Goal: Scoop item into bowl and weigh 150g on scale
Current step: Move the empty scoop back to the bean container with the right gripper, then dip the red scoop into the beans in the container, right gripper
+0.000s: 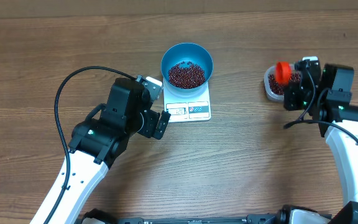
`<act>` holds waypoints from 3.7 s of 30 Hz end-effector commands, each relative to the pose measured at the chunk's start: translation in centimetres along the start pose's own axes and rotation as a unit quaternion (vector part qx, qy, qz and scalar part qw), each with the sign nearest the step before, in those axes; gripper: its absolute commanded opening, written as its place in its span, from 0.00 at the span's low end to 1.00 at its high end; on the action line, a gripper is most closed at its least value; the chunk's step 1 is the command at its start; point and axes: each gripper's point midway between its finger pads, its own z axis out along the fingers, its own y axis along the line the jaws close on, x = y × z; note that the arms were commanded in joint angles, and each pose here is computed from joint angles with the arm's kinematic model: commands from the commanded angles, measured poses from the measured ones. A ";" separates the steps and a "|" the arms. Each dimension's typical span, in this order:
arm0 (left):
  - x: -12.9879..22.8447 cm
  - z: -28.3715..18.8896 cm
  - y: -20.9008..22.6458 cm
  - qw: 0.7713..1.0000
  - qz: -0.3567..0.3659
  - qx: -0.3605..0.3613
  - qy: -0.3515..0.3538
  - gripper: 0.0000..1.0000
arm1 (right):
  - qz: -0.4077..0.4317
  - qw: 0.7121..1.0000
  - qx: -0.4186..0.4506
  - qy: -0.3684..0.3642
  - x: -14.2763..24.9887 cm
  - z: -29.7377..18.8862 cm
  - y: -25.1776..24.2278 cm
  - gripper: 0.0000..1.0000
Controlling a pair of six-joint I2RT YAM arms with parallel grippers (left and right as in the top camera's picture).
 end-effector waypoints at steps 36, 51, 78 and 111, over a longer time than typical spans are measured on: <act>0.1 0.2 0.0 1.000 -0.004 -0.003 0.003 1.00 | -0.019 0.999 0.047 0.012 0.3 3.1 -2.5 0.21; 0.1 0.2 0.0 1.000 -0.004 -0.003 0.003 1.00 | -0.009 0.999 0.049 0.008 0.1 3.1 -2.6 0.04; 0.1 0.2 0.0 1.000 -0.004 -0.003 0.003 1.00 | -0.115 0.983 0.136 0.053 1.3 2.6 -5.7 0.04; 0.1 0.2 0.0 1.000 -0.004 -0.003 0.003 1.00 | 0.026 0.998 -0.015 0.059 3.2 5.2 -1.7 0.04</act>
